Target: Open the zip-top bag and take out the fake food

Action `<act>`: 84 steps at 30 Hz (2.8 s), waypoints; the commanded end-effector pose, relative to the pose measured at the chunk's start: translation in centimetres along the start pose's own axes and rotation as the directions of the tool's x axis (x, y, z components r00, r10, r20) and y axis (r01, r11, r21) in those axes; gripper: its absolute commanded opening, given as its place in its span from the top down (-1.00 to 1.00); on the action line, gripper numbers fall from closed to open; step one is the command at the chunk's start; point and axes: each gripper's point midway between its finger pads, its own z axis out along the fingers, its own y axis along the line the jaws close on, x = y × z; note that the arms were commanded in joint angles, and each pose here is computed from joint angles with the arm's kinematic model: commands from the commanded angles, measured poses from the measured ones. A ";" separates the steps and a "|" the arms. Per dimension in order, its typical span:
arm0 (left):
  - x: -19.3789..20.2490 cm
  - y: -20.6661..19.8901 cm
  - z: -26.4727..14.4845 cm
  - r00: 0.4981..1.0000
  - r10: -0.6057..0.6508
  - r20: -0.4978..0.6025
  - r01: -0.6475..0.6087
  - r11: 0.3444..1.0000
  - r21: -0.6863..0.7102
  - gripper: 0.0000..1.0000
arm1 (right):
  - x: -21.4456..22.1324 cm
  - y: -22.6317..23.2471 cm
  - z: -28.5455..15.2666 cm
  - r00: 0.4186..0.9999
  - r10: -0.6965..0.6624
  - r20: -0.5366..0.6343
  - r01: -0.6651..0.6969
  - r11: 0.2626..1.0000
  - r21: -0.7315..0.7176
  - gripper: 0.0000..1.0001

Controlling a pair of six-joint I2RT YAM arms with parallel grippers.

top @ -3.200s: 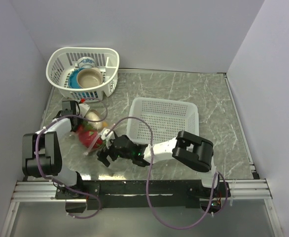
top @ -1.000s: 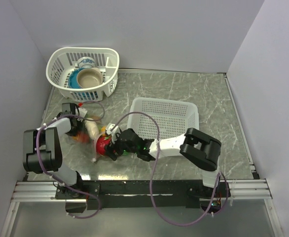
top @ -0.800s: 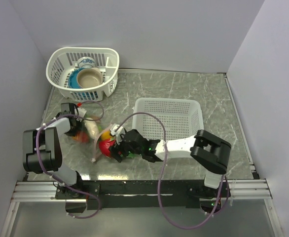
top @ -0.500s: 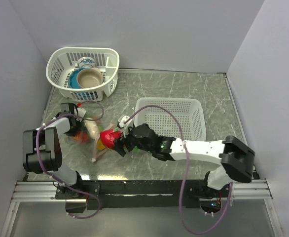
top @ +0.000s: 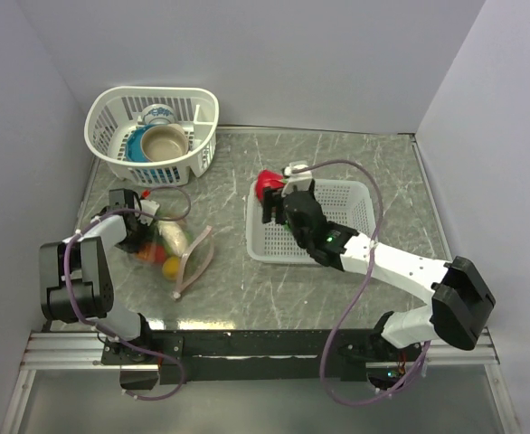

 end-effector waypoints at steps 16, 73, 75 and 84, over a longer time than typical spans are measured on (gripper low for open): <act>0.5 -0.9 -0.5 1.000 -0.005 -0.018 0.006 0.999 0.051 0.98 | -3.8 2.1 -3.6 0.997 -0.024 0.077 0.031 0.996 -0.089 -1.00; 1.5 -1.1 -1.5 0.999 -0.007 -0.040 0.009 0.999 0.044 0.98 | 19.1 30.9 3.6 0.956 -0.266 -0.124 0.114 0.723 -0.681 -1.00; 1.9 -1.5 -1.5 0.998 -0.013 -0.053 0.017 0.998 0.061 0.98 | 19.1 30.9 3.7 0.959 -0.256 -0.118 0.111 0.727 -0.678 -0.93; 3.3 -2.0 -0.2 0.996 0.001 -0.085 0.003 0.999 0.050 0.98 | 14.5 27.6 1.5 0.984 -0.175 -0.031 0.117 0.771 -0.626 -0.03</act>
